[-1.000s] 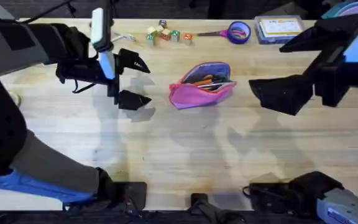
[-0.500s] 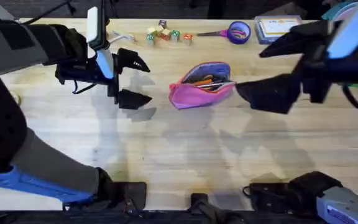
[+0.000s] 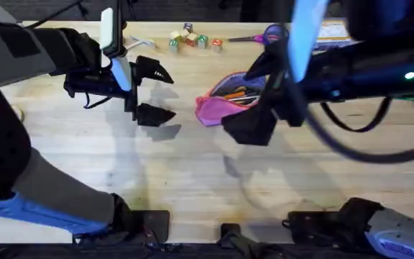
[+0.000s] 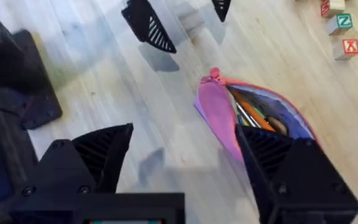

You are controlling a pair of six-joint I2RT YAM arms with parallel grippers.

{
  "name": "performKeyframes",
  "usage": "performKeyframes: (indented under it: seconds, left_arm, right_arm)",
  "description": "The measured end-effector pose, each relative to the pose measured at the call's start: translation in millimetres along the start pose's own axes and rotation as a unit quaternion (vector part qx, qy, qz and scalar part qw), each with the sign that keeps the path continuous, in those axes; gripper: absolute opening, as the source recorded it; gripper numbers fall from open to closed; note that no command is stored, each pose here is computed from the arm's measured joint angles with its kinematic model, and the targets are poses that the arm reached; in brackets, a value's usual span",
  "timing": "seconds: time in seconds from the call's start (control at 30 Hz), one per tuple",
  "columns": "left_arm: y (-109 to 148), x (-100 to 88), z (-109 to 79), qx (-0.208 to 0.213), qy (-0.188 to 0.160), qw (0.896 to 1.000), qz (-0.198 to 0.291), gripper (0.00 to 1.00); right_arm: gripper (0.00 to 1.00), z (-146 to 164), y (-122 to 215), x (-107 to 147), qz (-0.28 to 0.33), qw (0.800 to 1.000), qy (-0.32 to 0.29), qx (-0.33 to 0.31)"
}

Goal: Unzip the bag, pick up the pens from the table one at a time and place them inside, then zip the bag closed.

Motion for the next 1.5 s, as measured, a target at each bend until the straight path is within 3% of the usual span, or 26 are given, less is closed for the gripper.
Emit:
performKeyframes:
  seconds: [0.17, 0.2, 0.23, 0.3, 0.57, 1.03, 1.5]
  left_arm:
    - [0.0, 0.0, 0.0, 0.0, 0.0, 1.0, 0.0, 0.993]
    - [0.0, 0.0, 0.0, 0.0, 0.0, 1.0, 0.0, 0.993]
    - [0.0, 0.0, 0.0, 0.0, 0.0, 1.0, 0.0, 0.993]
    - [0.0, 0.0, 0.0, 0.0, 0.0, 1.0, 0.0, 0.993]
    - [0.0, 0.0, 0.0, 0.0, 0.0, 1.0, 0.0, 0.994]
    - [0.0, -0.1, 0.0, 0.0, 0.0, 1.0, 0.0, 0.993]
    - [0.0, -0.1, 0.0, 0.0, 0.0, 1.0, 0.0, 0.993]
  right_arm:
    - [0.996, 5.4, -8.6, -16.9, 0.015, 0.999, 0.027, 0.014]
    - [0.996, 6.0, -9.3, -22.5, 0.015, 0.999, 0.031, 0.015]
    - [0.997, 6.2, -14.0, -44.2, 0.018, 0.999, 0.04, 0.016]
    - [0.996, 5.5, -19.4, -47.6, 0.022, 0.999, 0.041, 0.015]
    - [0.997, 3.6, -37.7, -41.4, 0.046, 0.998, 0.043, 0.009]
    - [0.998, 0.5, -63.9, -32.1, 0.075, 0.982, 0.171, -0.009]
    - [0.998, -3.2, -94.8, -20.3, 0.104, 0.977, 0.183, -0.023]
Point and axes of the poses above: each hand's point on the last joint's axis, 136 mm out from that joint toward the fingers, its own y axis back along the fingers, its own z axis along the line the jaws close on, x = y × z, the point moved 1 cm from there along y, back along the fingers, and after that the axes turned 3 degrees about y, right-handed, at the moved point
